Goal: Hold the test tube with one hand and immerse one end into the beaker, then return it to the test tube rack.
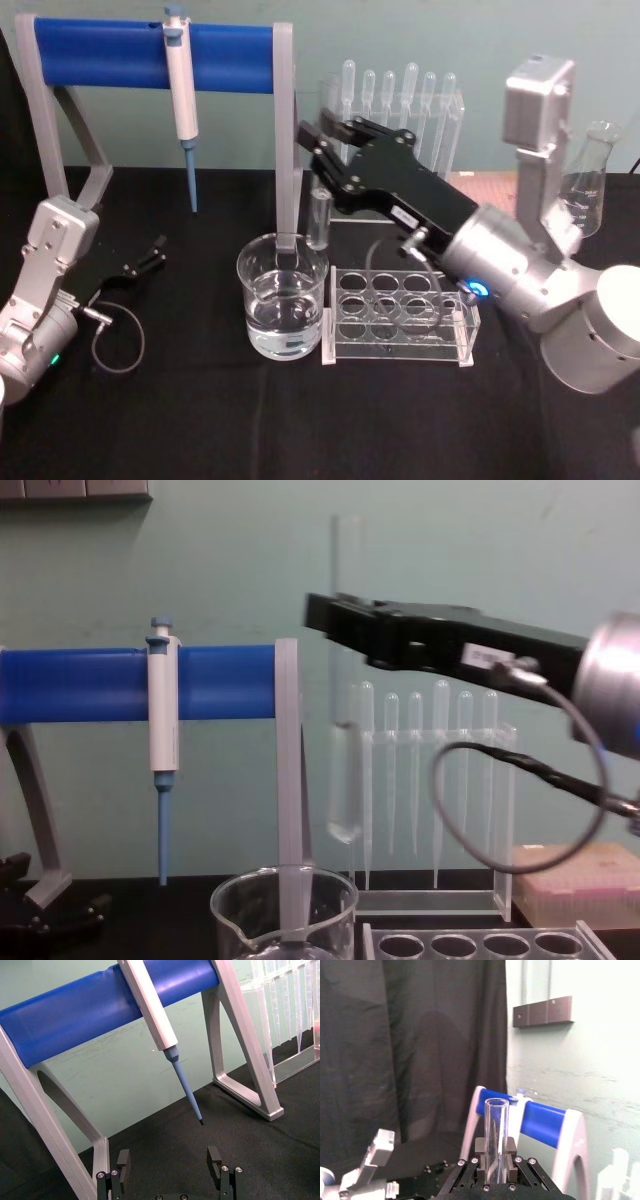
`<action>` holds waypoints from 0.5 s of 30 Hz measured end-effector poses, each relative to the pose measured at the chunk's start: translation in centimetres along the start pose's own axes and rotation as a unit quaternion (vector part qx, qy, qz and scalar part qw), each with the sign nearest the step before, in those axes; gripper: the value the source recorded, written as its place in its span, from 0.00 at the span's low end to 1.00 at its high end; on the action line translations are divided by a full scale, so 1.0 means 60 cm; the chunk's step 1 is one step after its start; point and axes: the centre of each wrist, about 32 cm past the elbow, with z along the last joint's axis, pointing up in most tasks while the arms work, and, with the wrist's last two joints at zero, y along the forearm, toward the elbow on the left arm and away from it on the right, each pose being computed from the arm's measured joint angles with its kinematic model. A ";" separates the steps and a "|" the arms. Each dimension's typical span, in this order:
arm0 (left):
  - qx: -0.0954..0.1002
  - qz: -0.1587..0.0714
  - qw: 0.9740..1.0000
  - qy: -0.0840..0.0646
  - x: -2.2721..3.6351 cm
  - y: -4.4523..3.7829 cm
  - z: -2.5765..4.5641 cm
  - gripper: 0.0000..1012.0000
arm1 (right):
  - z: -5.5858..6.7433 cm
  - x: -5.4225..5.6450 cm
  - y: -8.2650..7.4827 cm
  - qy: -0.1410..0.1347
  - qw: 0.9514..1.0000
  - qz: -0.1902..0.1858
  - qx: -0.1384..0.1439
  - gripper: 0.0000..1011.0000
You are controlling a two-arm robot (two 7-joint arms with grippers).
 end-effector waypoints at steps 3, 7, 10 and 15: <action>0.000 0.000 1.000 0.000 -0.0001 0.000 0.000 0.99 | 0.002 0.003 -0.020 -0.004 1.000 -0.012 -0.004 0.22; 0.000 0.000 1.000 0.000 0.0000 0.000 0.000 0.99 | -0.001 0.006 -0.045 -0.007 0.999 -0.029 -0.013 0.22; 0.000 0.000 1.000 0.000 0.0000 0.000 0.000 0.99 | -0.007 0.008 -0.061 -0.011 0.999 -0.040 -0.020 0.22; 0.000 0.000 1.000 0.000 0.0000 0.000 0.000 0.99 | -0.025 0.010 -0.082 -0.025 0.998 -0.052 -0.033 0.22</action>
